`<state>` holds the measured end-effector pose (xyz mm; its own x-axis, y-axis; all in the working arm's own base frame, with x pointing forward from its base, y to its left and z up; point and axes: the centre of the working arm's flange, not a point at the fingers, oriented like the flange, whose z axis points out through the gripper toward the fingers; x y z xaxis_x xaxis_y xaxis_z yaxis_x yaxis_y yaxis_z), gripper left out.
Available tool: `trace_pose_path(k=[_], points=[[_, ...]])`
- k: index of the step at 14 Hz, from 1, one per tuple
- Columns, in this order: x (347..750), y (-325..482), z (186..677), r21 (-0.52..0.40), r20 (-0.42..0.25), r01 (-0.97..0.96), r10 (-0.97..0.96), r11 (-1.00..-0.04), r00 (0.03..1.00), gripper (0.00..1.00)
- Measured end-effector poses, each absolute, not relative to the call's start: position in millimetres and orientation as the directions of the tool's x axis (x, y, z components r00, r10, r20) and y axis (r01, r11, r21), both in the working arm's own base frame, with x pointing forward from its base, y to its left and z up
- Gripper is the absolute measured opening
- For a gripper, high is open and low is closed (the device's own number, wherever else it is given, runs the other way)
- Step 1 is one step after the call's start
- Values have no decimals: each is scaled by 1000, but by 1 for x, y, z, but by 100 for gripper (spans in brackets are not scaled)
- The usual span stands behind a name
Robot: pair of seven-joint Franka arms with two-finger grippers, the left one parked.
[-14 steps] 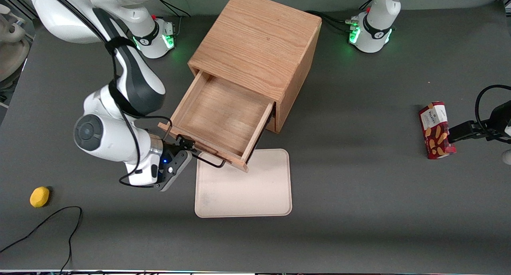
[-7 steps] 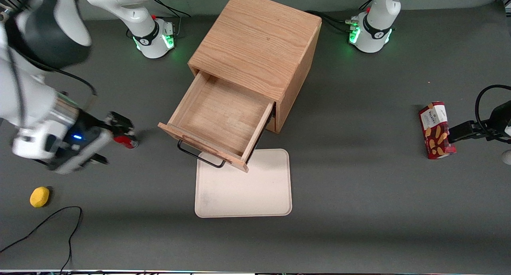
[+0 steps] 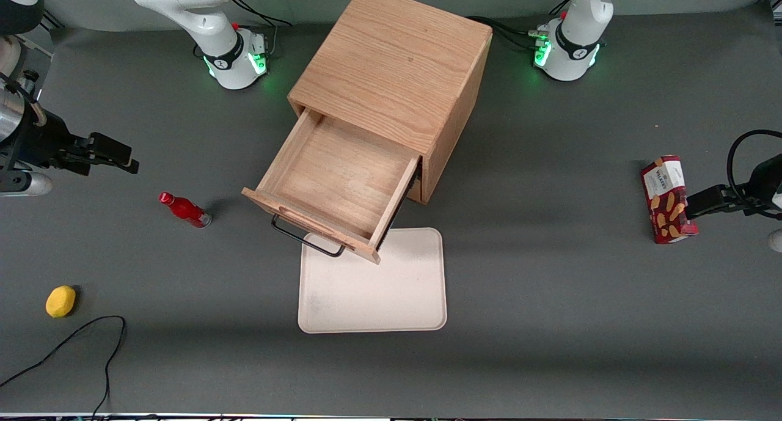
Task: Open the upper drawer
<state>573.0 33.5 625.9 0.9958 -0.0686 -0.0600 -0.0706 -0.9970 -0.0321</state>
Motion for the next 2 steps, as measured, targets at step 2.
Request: trace_pose_path(k=[2], points=[[573,29,620,4,-67,-80,-81,-997,994,100]])
